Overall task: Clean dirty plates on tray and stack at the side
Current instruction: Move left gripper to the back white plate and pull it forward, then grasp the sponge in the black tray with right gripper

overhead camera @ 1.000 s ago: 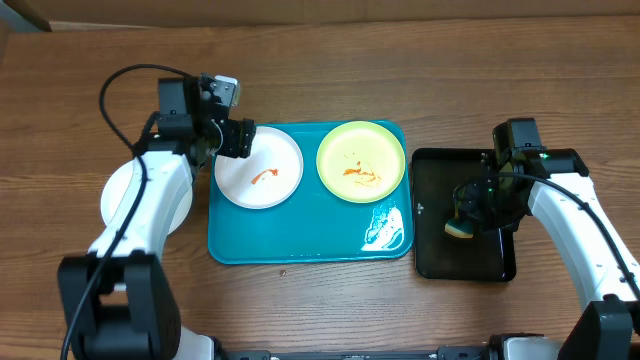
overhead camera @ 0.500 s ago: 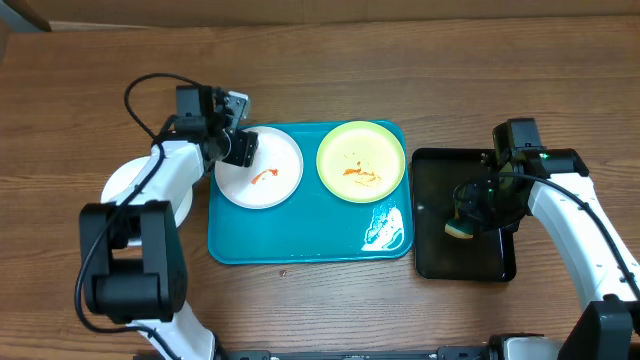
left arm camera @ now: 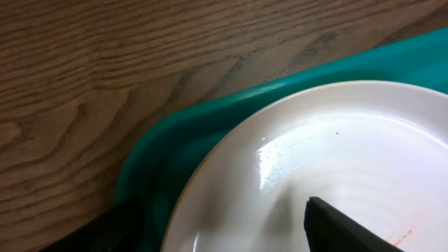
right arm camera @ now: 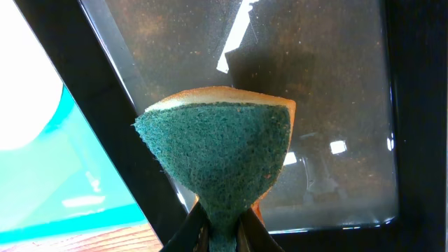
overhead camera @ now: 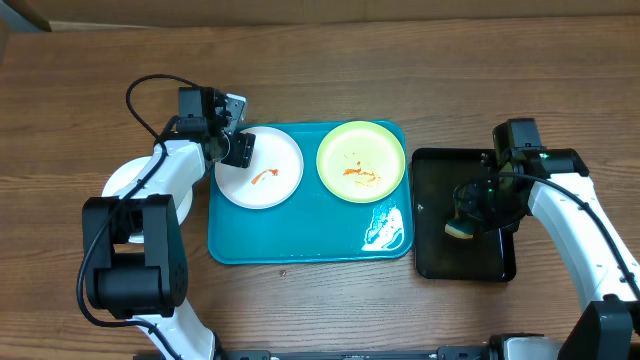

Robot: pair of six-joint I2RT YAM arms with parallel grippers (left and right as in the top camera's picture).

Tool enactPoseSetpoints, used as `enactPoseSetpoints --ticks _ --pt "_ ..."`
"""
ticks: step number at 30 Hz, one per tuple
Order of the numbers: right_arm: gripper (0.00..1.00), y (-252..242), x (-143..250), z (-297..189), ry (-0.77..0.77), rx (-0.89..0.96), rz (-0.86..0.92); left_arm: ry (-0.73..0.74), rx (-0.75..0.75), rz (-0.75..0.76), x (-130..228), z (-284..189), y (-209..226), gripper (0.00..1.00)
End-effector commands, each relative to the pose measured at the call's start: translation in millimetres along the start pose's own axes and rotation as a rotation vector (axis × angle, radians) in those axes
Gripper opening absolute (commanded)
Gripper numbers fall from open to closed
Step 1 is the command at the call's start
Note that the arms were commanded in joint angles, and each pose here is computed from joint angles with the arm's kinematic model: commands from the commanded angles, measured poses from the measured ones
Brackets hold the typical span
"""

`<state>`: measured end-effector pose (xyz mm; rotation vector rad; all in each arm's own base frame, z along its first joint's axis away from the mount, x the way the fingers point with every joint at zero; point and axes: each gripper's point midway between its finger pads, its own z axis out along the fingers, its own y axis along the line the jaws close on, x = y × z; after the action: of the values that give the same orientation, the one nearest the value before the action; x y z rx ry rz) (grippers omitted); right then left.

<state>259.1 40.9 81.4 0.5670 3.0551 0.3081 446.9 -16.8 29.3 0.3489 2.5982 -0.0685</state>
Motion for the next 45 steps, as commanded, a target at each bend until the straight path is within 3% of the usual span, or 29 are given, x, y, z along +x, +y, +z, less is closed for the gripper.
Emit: enactPoseSetpoints --ticks 1,14,22,25,32,37,39,45 --pt "0.11 1 0 -2 -0.005 -0.008 -0.003 -0.002 -0.006 0.024 -4 1 1 0.74" --pt "0.10 0 2 -2 0.003 -0.004 -0.001 0.047 0.037 0.016 21 8 -9 0.70" --pt "0.10 0 1 -2 0.001 -0.005 -0.002 0.130 0.111 -0.002 44 5 -24 0.52" --pt "0.10 0 1 -2 0.001 -0.005 -0.002 0.197 0.127 -0.015 60 2 -28 0.38" --pt "0.10 0 1 -2 0.001 -0.005 -0.002 0.321 0.159 -0.035 89 -7 -37 0.23" --pt "0.10 0 1 -2 -0.003 -0.006 -0.003 0.384 0.157 -0.128 101 -12 -40 0.14" --pt "0.10 0 0 -2 -0.004 -0.007 -0.003 0.410 0.153 -0.177 106 -14 -42 0.05" --pt "0.10 4 -7 -2 -0.035 -0.019 -0.027 0.489 0.158 -0.280 121 -23 -49 0.04"
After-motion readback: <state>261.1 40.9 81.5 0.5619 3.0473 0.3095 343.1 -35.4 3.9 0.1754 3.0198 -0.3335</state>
